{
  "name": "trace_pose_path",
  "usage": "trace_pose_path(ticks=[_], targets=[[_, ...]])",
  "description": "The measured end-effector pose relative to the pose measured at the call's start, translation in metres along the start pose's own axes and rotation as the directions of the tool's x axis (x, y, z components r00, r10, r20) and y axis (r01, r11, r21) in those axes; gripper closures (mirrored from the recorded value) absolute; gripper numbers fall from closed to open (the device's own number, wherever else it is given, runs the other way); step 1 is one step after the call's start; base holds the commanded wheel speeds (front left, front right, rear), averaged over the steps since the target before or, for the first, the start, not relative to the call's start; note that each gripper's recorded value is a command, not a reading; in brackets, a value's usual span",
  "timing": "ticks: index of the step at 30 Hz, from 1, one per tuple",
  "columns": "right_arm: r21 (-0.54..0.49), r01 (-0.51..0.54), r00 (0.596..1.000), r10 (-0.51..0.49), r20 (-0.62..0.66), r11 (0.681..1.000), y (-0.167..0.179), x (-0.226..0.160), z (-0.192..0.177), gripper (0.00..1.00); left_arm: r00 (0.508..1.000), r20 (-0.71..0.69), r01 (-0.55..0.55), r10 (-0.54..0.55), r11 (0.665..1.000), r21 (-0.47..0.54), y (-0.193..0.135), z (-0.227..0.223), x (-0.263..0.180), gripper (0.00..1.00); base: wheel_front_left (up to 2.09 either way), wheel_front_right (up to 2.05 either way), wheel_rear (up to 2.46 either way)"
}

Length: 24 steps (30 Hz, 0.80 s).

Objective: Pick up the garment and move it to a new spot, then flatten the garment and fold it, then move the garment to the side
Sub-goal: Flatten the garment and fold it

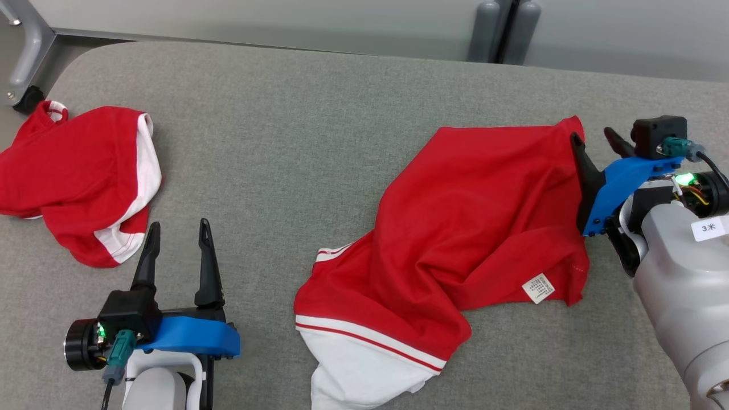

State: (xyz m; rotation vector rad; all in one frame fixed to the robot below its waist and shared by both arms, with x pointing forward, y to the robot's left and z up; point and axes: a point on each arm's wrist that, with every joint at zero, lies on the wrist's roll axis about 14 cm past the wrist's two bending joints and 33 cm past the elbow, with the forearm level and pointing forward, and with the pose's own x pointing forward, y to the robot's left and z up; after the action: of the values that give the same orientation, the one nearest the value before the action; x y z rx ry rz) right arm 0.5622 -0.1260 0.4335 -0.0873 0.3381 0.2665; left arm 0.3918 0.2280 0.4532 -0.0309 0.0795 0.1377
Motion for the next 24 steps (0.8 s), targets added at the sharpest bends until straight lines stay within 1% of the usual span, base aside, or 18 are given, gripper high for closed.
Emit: trace_pose_path(ticks=[3, 4, 6, 7, 11, 15, 20, 24], targets=[[0.03, 0.021, 0.999, -0.022, 0.028, 0.999, -0.007, -0.005, 0.003, 0.0, 1.0, 0.005, 0.007, -0.007, 1.0, -0.003, -0.003, 0.001, 0.001, 0.0, 0.0, 0.0, 0.0], [0.094, 0.047, 0.997, -0.053, 0.063, 0.994, -0.014, -0.012, 0.007, 0.0, 1.0, 0.01, 0.011, -0.011, 1.0, -0.004, -0.005, 0.003, 0.0, 0.0, 0.0, 0.0, 0.0], [0.212, 0.081, 0.99, -0.104, 0.1, 0.974, -0.024, -0.022, 0.01, 0.0, 1.0, 0.02, 0.016, -0.016, 1.0, -0.004, -0.007, 0.007, -0.001, 0.0, 0.0, 0.0, 0.0], [0.225, 0.084, 0.985, -0.114, 0.126, 0.971, -0.028, -0.028, 0.013, 0.0, 1.0, 0.023, 0.018, -0.018, 1.0, -0.002, -0.007, 0.008, -0.002, 0.0, 0.0, 0.0, 0.0], [0.222, 0.117, 0.97, -0.16, 0.184, 0.968, -0.05, -0.061, 0.01, 0.0, 0.999, 0.033, 0.032, -0.032, 0.999, -0.001, -0.011, 0.011, -0.007, 0.0, 0.0, 0.0, 0.0], [0.237, 0.143, 0.958, -0.194, 0.209, 0.961, -0.059, -0.095, -0.005, 0.0, 0.998, 0.043, 0.041, -0.042, 0.999, 0.004, -0.013, 0.014, -0.009, 0.0, 0.0, 0.0, 0.0], [0.245, 0.128, 0.957, -0.184, 0.223, 0.961, -0.04, -0.126, -0.024, 0.0, 0.997, 0.049, 0.062, -0.062, 0.998, 0.008, -0.017, 0.016, -0.011, 0.0, 0.0, 0.0, 0.0], [0.272, 0.096, 0.959, -0.162, 0.231, 0.957, -0.017, -0.14, -0.034, 0.0, 0.997, 0.043, 0.065, -0.065, 0.998, 0.009, -0.018, 0.014, -0.014, 0.0, 0.0, 0.0, 0.0]])
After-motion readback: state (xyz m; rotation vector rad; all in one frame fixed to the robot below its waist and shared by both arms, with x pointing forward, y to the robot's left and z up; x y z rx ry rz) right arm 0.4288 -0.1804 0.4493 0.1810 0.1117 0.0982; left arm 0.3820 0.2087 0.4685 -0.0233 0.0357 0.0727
